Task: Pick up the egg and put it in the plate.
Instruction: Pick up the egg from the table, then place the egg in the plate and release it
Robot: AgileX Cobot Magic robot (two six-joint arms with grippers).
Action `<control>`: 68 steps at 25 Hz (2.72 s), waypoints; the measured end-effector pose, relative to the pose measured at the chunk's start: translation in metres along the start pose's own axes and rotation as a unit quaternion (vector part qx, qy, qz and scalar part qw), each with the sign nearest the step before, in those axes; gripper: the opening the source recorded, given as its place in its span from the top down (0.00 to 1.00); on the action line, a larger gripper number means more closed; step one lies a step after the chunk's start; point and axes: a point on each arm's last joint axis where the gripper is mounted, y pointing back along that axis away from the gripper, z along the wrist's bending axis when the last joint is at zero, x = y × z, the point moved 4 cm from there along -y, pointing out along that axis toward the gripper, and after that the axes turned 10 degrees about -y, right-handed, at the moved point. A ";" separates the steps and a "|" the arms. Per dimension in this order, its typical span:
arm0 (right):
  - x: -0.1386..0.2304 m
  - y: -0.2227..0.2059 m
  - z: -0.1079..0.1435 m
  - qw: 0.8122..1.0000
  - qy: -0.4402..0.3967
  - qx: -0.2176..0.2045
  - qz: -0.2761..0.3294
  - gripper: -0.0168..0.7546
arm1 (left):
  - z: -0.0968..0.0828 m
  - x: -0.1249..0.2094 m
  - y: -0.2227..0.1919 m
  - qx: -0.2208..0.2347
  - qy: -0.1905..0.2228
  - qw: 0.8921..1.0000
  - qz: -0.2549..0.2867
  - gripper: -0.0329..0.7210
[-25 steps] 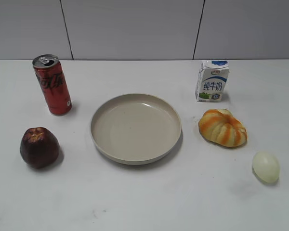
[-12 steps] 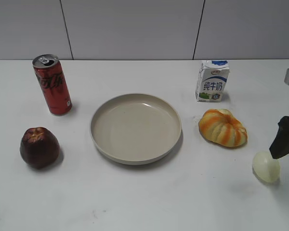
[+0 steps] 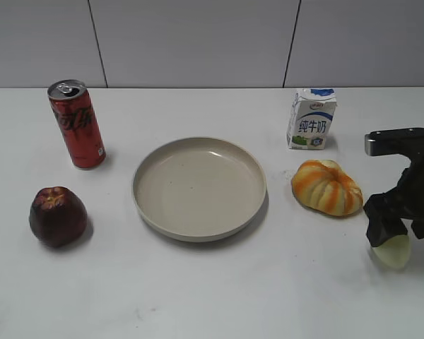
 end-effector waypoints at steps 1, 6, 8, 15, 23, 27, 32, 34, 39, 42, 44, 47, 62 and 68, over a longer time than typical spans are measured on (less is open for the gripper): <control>-0.002 0.000 0.000 1.000 -0.001 0.002 -0.002 0.22 | 0.000 0.000 0.000 0.000 0.000 1.000 0.000 0.65; -0.004 -0.006 0.000 1.000 -0.005 0.005 0.006 0.22 | 0.000 0.000 0.000 0.000 0.000 1.000 0.000 0.65; -0.004 -0.011 0.000 1.000 -0.007 0.006 0.016 0.22 | 0.000 0.000 0.000 0.000 0.000 1.000 0.000 0.65; -0.005 -0.011 0.002 1.000 -0.015 0.002 0.026 0.40 | 0.000 0.000 0.000 0.000 0.000 1.000 0.000 0.65; -0.024 0.006 0.017 1.000 -0.004 -0.009 0.018 0.40 | 0.000 0.000 0.000 0.000 0.000 1.000 0.000 0.65; -0.050 0.036 0.063 0.997 0.073 -0.018 -0.030 0.40 | 0.000 0.000 0.000 0.000 0.000 1.000 0.000 0.65; -0.070 0.071 0.147 0.980 0.169 -0.052 -0.090 0.40 | 0.000 0.000 0.000 0.000 0.000 1.000 0.000 0.65; -0.076 0.073 0.176 0.974 0.198 -0.060 -0.095 0.40 | 0.000 0.000 0.000 0.000 0.000 1.000 0.000 0.65; -0.076 0.046 0.230 0.965 0.246 -0.062 -0.072 0.40 | 0.000 0.000 0.000 0.000 0.000 1.000 0.000 0.65; -0.072 0.023 0.248 0.962 0.263 -0.055 -0.047 0.40 | 0.000 0.000 0.000 0.000 0.000 1.000 0.000 0.65; -0.072 0.010 0.255 0.962 0.265 -0.054 -0.034 0.40 | 0.000 0.000 0.000 0.000 0.000 1.000 0.000 0.65; -0.069 -0.005 0.258 0.964 0.260 -0.057 -0.010 0.40 | 0.000 0.000 0.000 0.000 0.000 1.000 0.000 0.65; -0.077 0.008 0.249 0.967 0.248 -0.048 0.021 0.16 | 0.000 0.000 0.000 0.000 0.000 1.000 0.000 0.65; -0.132 0.038 0.203 0.984 0.171 -0.054 -0.016 0.17 | 0.000 0.000 0.000 0.000 0.000 1.000 0.000 0.65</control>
